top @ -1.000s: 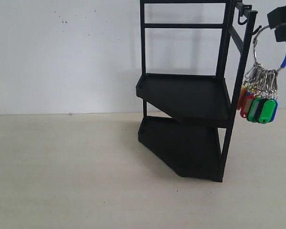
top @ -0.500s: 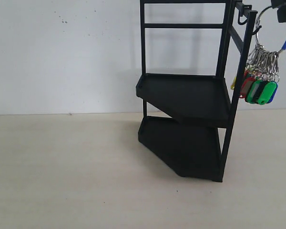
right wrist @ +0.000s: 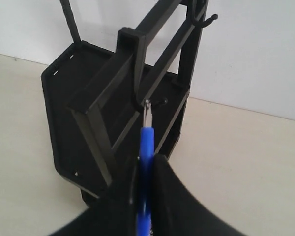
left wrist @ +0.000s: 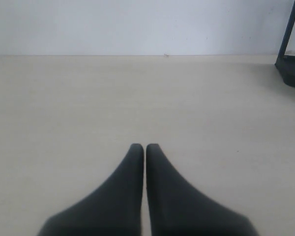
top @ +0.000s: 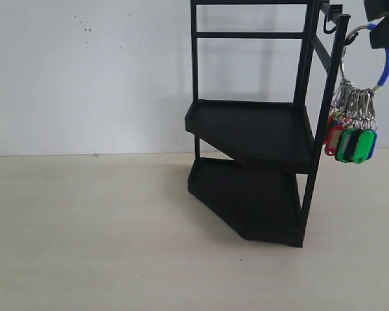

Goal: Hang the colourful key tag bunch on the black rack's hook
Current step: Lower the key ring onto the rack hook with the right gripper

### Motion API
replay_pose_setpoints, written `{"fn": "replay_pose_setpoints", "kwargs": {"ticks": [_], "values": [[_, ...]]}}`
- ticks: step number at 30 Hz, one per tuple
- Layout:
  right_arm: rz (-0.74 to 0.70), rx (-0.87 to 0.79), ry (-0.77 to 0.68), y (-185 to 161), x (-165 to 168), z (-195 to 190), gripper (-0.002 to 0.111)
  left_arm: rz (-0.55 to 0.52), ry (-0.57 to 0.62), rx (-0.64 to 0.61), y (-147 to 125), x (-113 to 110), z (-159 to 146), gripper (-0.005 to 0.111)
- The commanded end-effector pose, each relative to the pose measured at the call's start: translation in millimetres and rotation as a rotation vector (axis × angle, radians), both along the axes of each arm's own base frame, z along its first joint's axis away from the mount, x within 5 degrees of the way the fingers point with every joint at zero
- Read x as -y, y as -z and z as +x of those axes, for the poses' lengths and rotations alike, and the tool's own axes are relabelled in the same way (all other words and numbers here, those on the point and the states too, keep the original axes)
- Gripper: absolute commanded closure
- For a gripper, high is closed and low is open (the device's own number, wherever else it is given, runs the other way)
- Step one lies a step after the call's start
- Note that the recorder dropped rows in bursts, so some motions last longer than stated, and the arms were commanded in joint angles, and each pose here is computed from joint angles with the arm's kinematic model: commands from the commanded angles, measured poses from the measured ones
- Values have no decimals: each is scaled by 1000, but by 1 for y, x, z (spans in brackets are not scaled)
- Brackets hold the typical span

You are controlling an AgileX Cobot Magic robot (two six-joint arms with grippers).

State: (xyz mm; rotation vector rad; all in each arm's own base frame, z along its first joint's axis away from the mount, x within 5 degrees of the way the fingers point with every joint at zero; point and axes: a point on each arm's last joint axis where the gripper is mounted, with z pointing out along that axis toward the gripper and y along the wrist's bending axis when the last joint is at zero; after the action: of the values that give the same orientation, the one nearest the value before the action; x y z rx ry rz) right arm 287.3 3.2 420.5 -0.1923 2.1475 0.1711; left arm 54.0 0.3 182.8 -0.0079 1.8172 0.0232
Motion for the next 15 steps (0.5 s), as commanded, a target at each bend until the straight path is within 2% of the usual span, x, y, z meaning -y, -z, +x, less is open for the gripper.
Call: {"fn": "replay_pose_setpoints", "kwargs": {"ticks": [1,15], "values": [[36,0,-10,-3,-2,-2,108,-18,-7,19,-2,0,0,102],[56,-24,-39,9,-4,13,106,-18,-7,19,-2,0,0,102]]}}
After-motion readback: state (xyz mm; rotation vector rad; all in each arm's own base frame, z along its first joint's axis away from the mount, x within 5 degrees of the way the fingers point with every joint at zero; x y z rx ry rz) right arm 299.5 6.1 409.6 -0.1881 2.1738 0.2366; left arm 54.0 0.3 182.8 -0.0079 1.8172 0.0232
